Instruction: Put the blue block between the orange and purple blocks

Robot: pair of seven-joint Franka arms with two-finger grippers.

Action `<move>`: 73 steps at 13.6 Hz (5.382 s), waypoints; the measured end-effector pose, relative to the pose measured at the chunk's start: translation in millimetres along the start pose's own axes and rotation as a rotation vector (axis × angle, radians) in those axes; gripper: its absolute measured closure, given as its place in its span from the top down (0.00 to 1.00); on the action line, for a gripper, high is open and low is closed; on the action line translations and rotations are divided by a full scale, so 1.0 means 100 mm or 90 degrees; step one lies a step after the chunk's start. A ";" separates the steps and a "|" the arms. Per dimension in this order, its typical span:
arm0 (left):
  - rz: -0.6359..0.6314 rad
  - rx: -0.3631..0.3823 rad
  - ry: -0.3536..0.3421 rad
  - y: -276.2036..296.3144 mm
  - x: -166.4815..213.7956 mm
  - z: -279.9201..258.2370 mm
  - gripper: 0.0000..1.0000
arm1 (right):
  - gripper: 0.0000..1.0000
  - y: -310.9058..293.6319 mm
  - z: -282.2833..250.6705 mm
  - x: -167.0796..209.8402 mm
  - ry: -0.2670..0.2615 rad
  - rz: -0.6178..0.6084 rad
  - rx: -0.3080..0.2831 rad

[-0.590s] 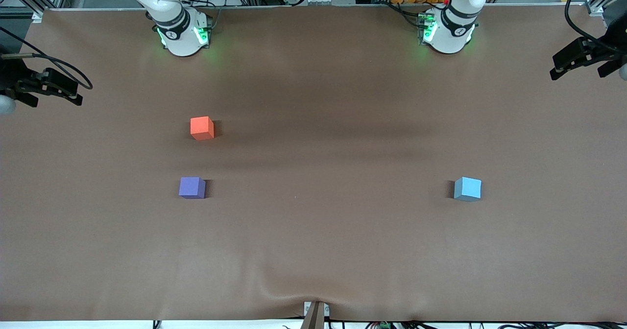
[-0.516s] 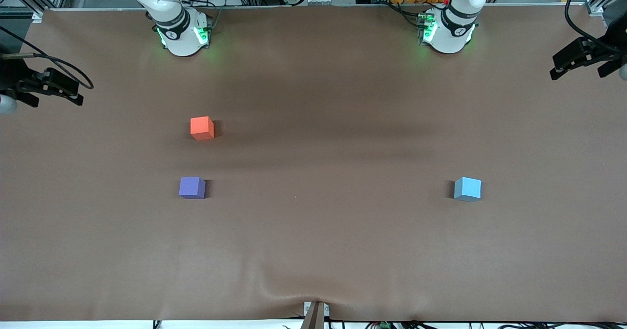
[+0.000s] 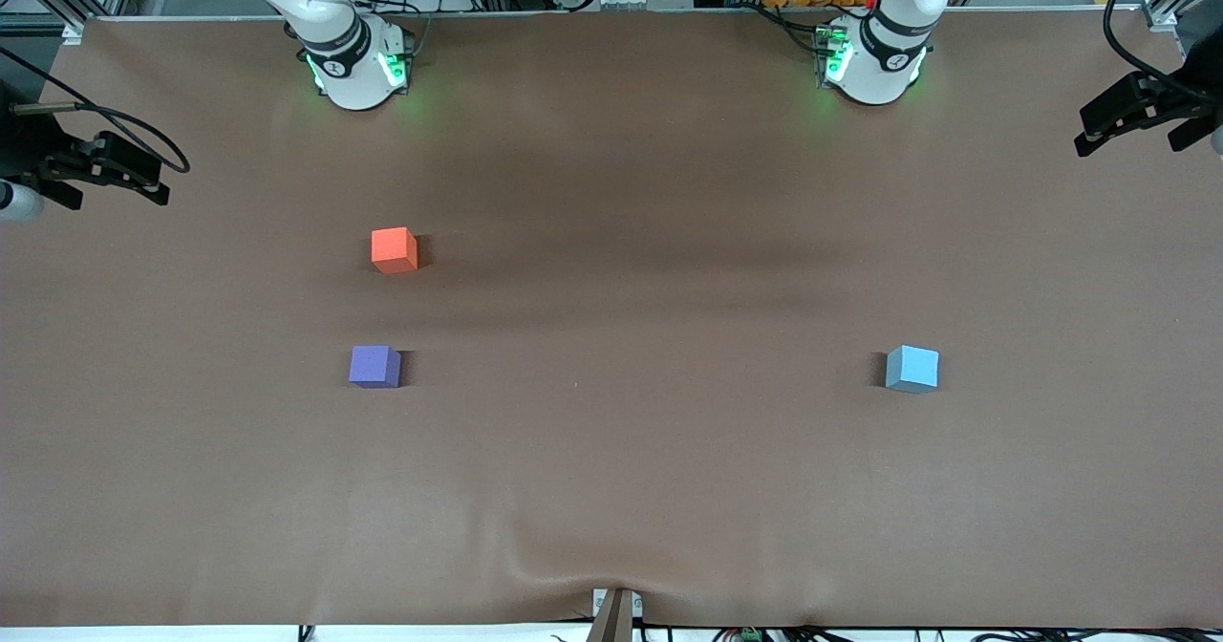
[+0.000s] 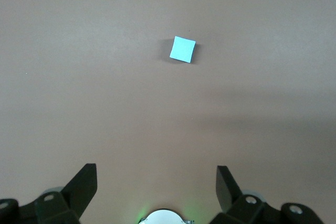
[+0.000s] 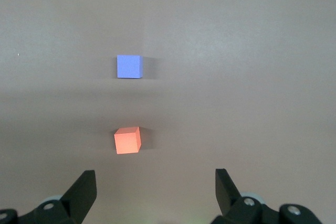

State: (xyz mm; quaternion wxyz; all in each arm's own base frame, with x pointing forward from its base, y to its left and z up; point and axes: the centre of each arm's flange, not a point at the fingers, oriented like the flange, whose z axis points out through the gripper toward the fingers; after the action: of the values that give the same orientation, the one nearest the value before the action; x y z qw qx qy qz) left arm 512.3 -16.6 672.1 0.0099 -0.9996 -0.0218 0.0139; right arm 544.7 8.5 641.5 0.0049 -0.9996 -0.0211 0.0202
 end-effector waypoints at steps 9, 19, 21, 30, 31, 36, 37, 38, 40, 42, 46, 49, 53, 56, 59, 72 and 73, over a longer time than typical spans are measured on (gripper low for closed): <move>0.006 0.012 -0.009 0.16 0.88 1.56 1.00 | 1.00 -0.01 0.00 0.00 0.001 -0.001 0.000; 0.053 0.022 0.023 0.40 1.59 3.56 1.00 | 1.00 -0.01 0.00 0.00 0.000 -0.002 -0.001; 0.073 0.019 0.013 0.50 1.60 3.78 1.00 | 1.00 -0.01 0.00 0.00 0.000 -0.002 -0.001; 0.144 0.021 -0.039 0.38 1.51 4.31 1.00 | 1.00 -0.01 0.00 0.00 0.000 -0.002 -0.001; 0.145 0.020 -0.040 0.38 1.50 4.33 1.00 | 1.00 -0.01 0.00 0.00 0.000 -0.002 -0.001; 0.150 0.018 -0.041 0.43 1.47 4.45 0.94 | 1.00 -0.01 0.00 0.00 0.000 -0.002 -0.001; 0.150 0.018 -0.042 0.43 1.47 4.49 0.94 | 1.00 -0.01 0.00 0.00 0.000 -0.002 -0.001; 0.151 0.018 -0.045 0.44 1.46 4.53 0.88 | 1.00 -0.01 0.00 0.00 0.000 -0.002 -0.001; 0.153 0.017 -0.049 0.45 1.45 4.59 0.66 | 1.00 -0.02 0.00 0.00 0.000 -0.002 -0.001; 0.156 0.015 -0.046 0.49 1.45 4.57 0.56 | 1.00 -0.03 0.00 0.00 0.000 -0.004 -0.001; 0.178 -0.002 -0.024 0.80 1.48 4.43 0.56 | 1.00 -0.04 0.01 0.00 0.000 -0.005 -0.001; 0.154 -0.027 0.003 1.25 1.46 4.14 0.55 | 1.00 -0.04 0.01 0.00 0.000 -0.005 -0.001; 0.102 -0.067 0.026 2.03 1.34 3.84 0.54 | 1.00 -0.04 0.00 0.00 0.000 -0.005 -0.001; 0.069 -0.080 0.037 2.70 1.16 3.69 0.54 | 1.00 -0.05 0.00 0.00 0.000 -0.005 -0.001; 0.026 -0.092 0.040 3.26 1.00 3.65 0.54 | 1.00 -0.05 0.00 0.00 0.000 -0.005 -0.001; -0.101 -0.142 0.027 5.07 0.26 3.78 0.54 | 1.00 -0.32 0.26 0.18 -0.022 -0.038 -0.001; -0.104 -0.145 0.025 5.20 0.19 3.81 0.54 | 1.00 -0.37 0.30 0.21 -0.020 -0.043 -0.001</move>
State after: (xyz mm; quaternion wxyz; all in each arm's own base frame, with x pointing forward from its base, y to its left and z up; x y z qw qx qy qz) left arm 543.0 -527.8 279.7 -0.1024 -0.9892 -0.1043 -0.0089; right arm 562.5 47.0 611.6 0.0046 -0.9978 -0.0552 0.0355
